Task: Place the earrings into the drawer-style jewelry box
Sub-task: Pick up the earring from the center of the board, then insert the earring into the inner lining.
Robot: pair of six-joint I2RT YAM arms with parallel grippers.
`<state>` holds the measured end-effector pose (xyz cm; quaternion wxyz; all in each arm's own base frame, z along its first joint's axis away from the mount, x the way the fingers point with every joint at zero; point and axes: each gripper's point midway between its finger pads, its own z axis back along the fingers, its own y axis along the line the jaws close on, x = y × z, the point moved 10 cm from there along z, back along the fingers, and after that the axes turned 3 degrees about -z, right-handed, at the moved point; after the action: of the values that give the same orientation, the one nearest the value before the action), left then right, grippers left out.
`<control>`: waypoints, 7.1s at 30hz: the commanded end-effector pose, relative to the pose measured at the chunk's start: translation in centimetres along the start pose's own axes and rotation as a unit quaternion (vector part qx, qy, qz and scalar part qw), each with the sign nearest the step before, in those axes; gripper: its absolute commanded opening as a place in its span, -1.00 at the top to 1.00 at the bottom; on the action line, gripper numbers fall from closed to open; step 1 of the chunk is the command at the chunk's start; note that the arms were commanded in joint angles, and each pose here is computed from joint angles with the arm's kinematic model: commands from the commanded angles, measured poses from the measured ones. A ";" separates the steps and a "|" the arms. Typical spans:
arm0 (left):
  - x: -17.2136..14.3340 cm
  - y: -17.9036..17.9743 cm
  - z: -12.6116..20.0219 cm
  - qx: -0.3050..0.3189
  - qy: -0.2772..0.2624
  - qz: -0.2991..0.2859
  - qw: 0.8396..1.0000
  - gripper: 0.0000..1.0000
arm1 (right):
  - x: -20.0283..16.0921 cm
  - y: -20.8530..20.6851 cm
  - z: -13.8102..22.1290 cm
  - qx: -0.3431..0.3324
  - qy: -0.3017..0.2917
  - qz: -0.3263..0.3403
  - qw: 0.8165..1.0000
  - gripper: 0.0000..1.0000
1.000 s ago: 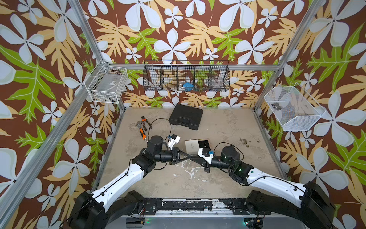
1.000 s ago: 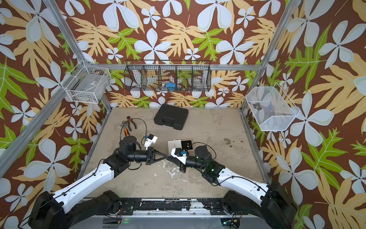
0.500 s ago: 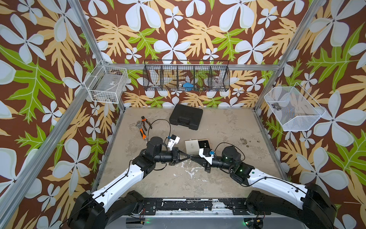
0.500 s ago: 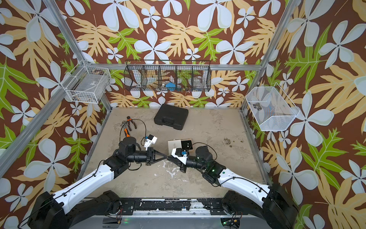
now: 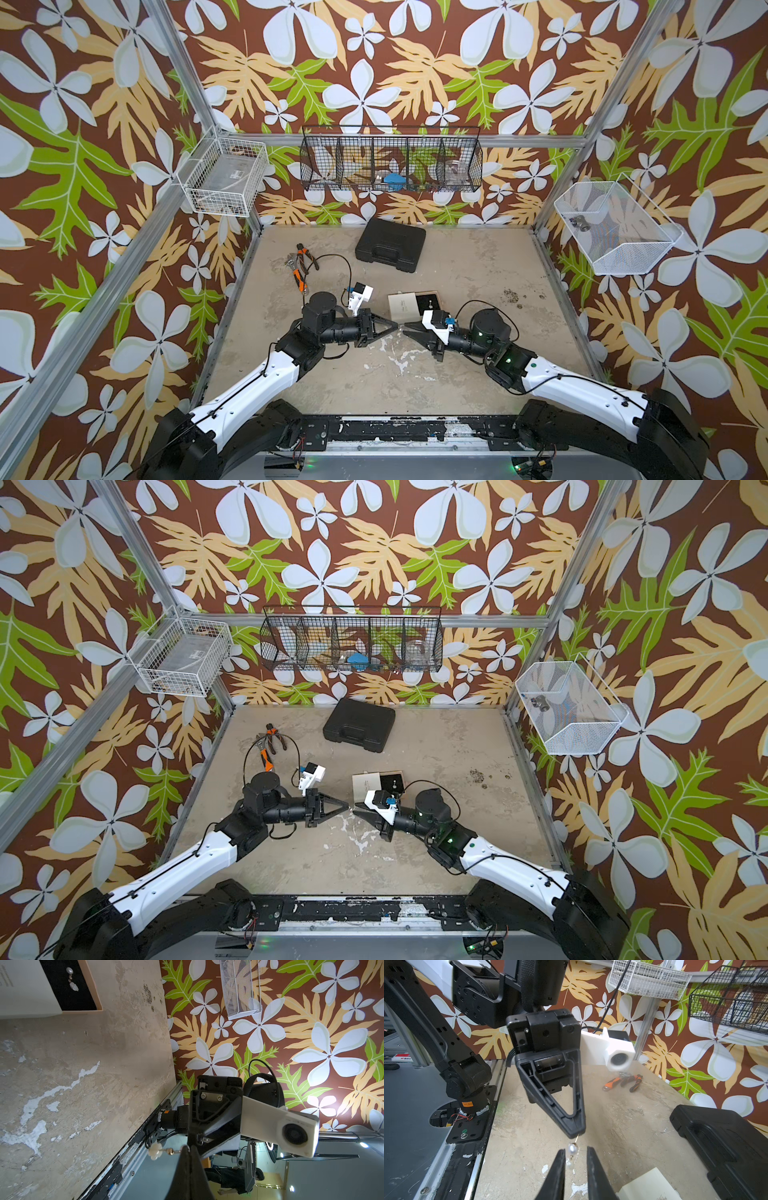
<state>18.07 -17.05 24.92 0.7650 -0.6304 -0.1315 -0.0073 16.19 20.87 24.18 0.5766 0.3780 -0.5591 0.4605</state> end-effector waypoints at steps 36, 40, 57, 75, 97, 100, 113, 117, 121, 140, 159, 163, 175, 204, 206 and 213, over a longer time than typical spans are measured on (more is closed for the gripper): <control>0.5 -2.0 0.8 -0.057 -0.056 0.000 0.997 1.00 | 0.5 0.6 -1.0 -0.102 -0.127 0.036 0.986 0.23; 0.5 -2.0 0.8 -0.057 -0.056 0.000 0.997 1.00 | 0.6 0.6 -1.3 -0.102 -0.128 0.037 0.986 0.26; 0.6 -2.1 0.7 -0.060 -0.056 0.001 0.997 1.00 | 0.6 0.6 -1.6 -0.100 -0.128 0.040 0.986 0.47; 0.5 -2.1 0.8 -0.061 -0.060 0.001 0.996 1.00 | 0.5 0.7 -1.9 -0.096 -0.127 0.042 0.986 0.55; 0.4 -2.1 0.9 -0.062 -0.060 0.002 0.996 1.00 | 0.6 0.8 -1.7 -0.099 -0.137 0.046 0.985 0.82; 0.4 -2.1 0.9 -0.063 -0.061 0.002 0.996 1.00 | 0.7 0.8 -1.7 -0.098 -0.138 0.048 0.984 0.85; 1.1 -2.3 2.3 -0.037 -0.094 -0.022 0.995 0.06 | 0.9 0.7 -0.8 -0.091 -0.091 0.046 0.991 0.88; 1.5 -2.5 3.2 -0.004 -0.112 -0.040 0.993 0.05 | 0.9 -0.8 -0.4 -0.095 -0.024 0.003 0.995 0.87; 1.6 -2.4 3.7 0.017 -0.122 -0.049 0.991 0.06 | 0.5 -3.5 -0.1 -0.134 0.081 -0.061 0.986 0.90; 0.3 -0.8 4.5 0.061 -0.126 -0.053 0.989 0.07 | -5.0 -11.5 0.9 -0.235 0.349 -0.239 0.875 0.88; 0.2 -0.5 4.8 0.092 -0.136 -0.079 0.983 0.08 | -8.5 -14.6 -2.6 -0.173 0.443 -0.265 0.839 0.88; 0.3 -0.5 4.8 0.094 -0.136 -0.083 0.983 0.08 | -9.2 -15.3 -3.0 -0.168 0.453 -0.274 0.831 0.89; 0.6 -0.1 4.5 0.102 -0.135 -0.084 0.982 0.08 | -10.1 -16.7 -4.1 -0.172 0.473 -0.274 0.819 0.89; 1.0 0.3 4.2 0.108 -0.135 -0.080 0.982 0.08 | -11.2 -17.6 -5.0 -0.169 0.491 -0.275 0.809 0.91; 1.0 0.3 4.1 0.108 -0.135 -0.080 0.982 0.08 | -11.2 -17.6 -5.1 -0.167 0.490 -0.275 0.810 0.91; 1.0 0.3 4.1 0.109 -0.135 -0.080 0.982 0.08 | -11.4 -17.7 -5.3 -0.166 0.492 -0.277 0.809 0.91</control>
<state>18.16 -12.79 24.83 0.8091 -0.5222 -0.2661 0.0424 35.20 19.45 13.77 0.9317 0.1371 -0.1439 0.3039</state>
